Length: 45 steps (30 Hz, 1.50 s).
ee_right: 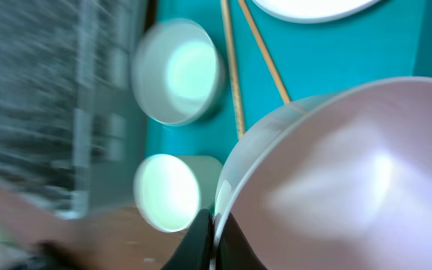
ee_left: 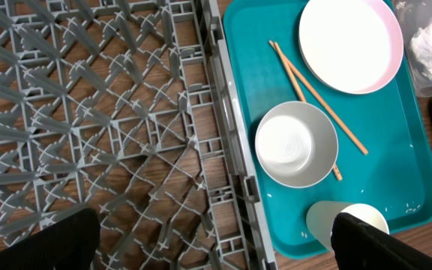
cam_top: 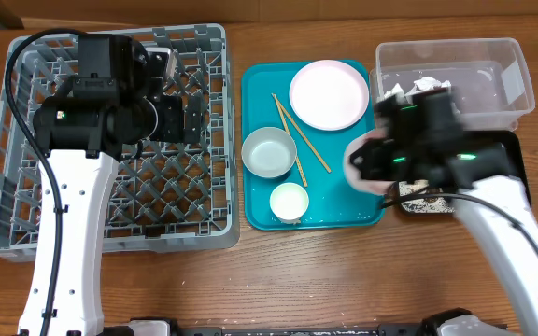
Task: Sort waste into correct bins and load items into the dishwasher
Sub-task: 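Return the pink bowl to the teal tray and release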
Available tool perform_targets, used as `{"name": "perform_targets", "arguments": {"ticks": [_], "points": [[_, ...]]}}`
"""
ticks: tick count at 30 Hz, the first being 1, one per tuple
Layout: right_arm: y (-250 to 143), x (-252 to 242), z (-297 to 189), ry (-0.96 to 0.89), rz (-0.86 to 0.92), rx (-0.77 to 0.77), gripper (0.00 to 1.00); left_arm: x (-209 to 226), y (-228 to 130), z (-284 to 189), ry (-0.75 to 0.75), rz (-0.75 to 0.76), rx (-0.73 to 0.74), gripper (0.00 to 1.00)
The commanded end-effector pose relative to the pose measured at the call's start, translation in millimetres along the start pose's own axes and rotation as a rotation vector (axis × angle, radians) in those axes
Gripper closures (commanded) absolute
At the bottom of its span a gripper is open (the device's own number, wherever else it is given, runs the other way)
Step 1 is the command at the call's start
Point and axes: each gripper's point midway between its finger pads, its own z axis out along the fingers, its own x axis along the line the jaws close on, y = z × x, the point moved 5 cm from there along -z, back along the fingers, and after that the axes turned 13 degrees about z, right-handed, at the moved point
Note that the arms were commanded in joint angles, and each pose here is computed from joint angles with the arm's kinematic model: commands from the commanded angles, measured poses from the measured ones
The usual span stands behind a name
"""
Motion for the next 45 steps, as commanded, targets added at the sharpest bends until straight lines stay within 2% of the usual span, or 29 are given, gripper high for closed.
{"name": "perform_targets", "arguments": {"ticks": [1, 3, 8, 15, 19, 24, 29, 31, 34, 36, 38, 39, 43, 45], "points": [[0.8, -12.0, 37.8, -0.309, -0.057, -0.074, 0.96, 2.3, 4.9, -3.6, 0.01, 0.009, -0.017, 0.0], [-5.3, -15.1, 61.5, -0.381, -0.057, -0.046, 0.96, 2.3, 4.9, -3.6, 0.01, 0.009, -0.017, 0.0], [-18.5, -20.7, 107.7, -0.426, -0.084, 0.057, 0.96, 2.3, 4.9, -3.6, 0.01, 0.009, -0.017, 0.0], [-26.4, -35.4, 129.9, -0.478, -0.07, 0.126, 0.96, 2.3, 4.9, -3.7, 0.01, 0.009, -0.018, 0.0], [-26.7, -31.3, 130.1, -0.453, -0.067, 0.135, 0.79, 2.3, 4.9, -3.7, 0.01, 0.009, -0.018, 0.0], [-11.7, -7.0, 107.6, -0.378, -0.04, 0.139, 0.72, 2.3, 4.9, -3.6, 0.01, 0.009, -0.017, 0.0], [12.4, 36.4, 51.3, -0.287, -0.023, 0.115, 0.61, 0.1, 10.5, -3.7, -0.012, -0.007, -0.048, 0.0], [12.2, 46.2, 37.6, -0.264, -0.021, 0.13, 0.58, -3.4, 9.3, -3.8, -0.04, -0.023, -0.044, 0.0], [4.6, 53.1, 29.6, -0.225, -0.009, 0.178, 0.46, -9.8, 5.1, -4.0, -0.088, -0.028, -0.026, 0.0], [-1.5, 51.4, 29.4, -0.228, 0.004, 0.216, 0.44, -12.8, 2.1, -4.3, -0.109, -0.033, -0.012, 0.0], [-4.8, 48.3, 28.7, -0.243, 0.011, 0.233, 0.44, -15.7, 0.8, -4.6, -0.132, -0.062, -0.005, 0.15], [-6.2, 47.1, 28.8, -0.248, 0.013, 0.239, 0.44, -18.0, 0.4, -4.6, -0.151, -0.106, 0.0, 0.19], [-7.3, 41.6, 26.5, -0.274, 0.037, 0.247, 0.44, -31.7, -5.7, 1.3, -0.18, -0.227, 0.063, 0.27], [-2.1, 36.2, 24.5, -0.281, 0.055, 0.235, 0.44, -43.0, -8.7, 6.6, -0.19, -0.235, 0.099, 0.3]]}}
